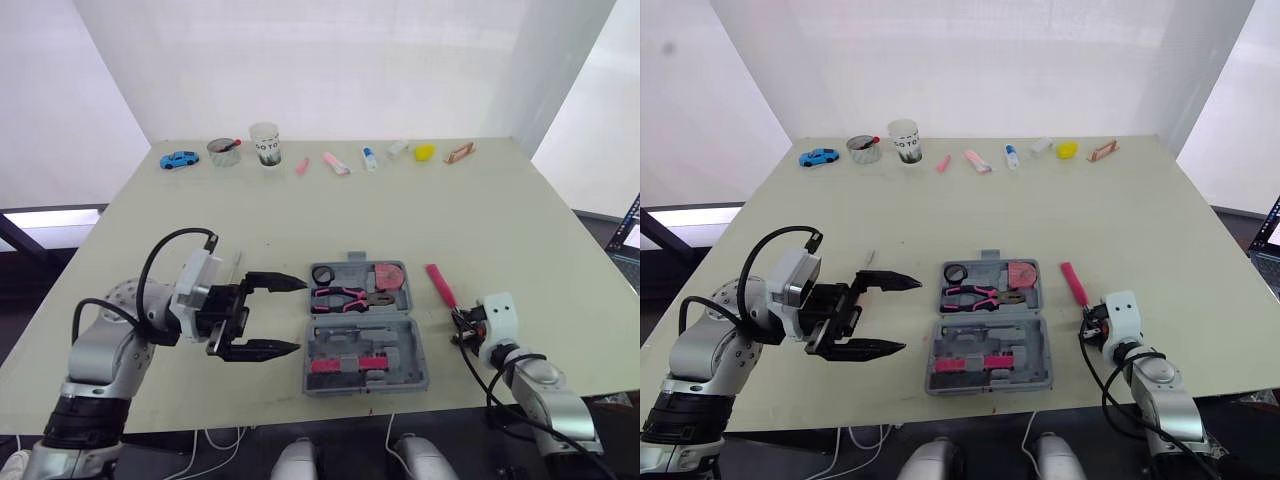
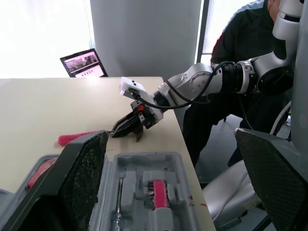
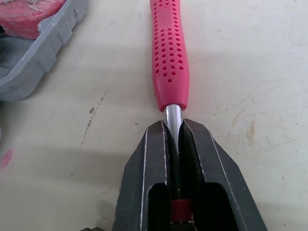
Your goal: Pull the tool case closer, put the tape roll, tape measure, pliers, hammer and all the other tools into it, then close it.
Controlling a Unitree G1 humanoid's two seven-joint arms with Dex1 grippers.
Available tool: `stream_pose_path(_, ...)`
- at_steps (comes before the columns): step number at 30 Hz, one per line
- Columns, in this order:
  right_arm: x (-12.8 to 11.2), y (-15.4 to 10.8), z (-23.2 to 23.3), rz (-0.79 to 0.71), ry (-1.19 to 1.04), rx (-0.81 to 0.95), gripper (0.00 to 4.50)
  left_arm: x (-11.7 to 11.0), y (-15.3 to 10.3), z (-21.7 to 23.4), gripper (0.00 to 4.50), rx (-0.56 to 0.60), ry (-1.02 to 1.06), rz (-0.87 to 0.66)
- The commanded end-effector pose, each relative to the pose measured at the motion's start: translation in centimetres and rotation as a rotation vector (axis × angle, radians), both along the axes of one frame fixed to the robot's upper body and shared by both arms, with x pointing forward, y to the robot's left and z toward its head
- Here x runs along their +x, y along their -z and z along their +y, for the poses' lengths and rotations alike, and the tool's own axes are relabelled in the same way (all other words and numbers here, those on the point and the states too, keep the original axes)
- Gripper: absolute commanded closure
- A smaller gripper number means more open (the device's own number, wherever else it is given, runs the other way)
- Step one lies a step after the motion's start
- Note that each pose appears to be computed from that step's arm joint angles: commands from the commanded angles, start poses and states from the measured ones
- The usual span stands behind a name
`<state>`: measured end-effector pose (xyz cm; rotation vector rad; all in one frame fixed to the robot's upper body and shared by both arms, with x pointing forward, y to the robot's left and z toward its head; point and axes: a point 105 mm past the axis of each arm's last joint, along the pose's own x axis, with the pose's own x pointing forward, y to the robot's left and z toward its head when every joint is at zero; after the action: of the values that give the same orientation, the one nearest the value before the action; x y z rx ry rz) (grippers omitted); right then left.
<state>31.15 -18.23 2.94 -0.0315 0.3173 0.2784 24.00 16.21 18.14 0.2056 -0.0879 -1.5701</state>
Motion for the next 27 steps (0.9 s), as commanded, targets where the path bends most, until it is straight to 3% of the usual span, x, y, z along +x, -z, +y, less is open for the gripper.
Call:
stream_pose_path(1,0.1,-1.4,-0.8,-0.08,0.016,-0.005,4.41,-0.4,-0.7,0.3,0.0,-0.001,0.027,-0.023)
stream_pose_path(9,-0.2,-5.3,-0.5,-0.185,-0.195,-0.021,4.41,-0.6,-0.7,1.8,0.0,0.026,-0.009,-0.011)
stream_pose_path(16,-1.6,-9.8,4.6,-0.233,-0.642,-0.056,4.41,-1.0,-0.6,2.9,0.0,0.048,-0.042,-0.012)
stream_pose_path(27,-4.5,-10.7,10.0,-0.114,-1.056,-0.233,4.41,-2.0,0.9,5.2,0.0,0.144,-0.086,0.023)
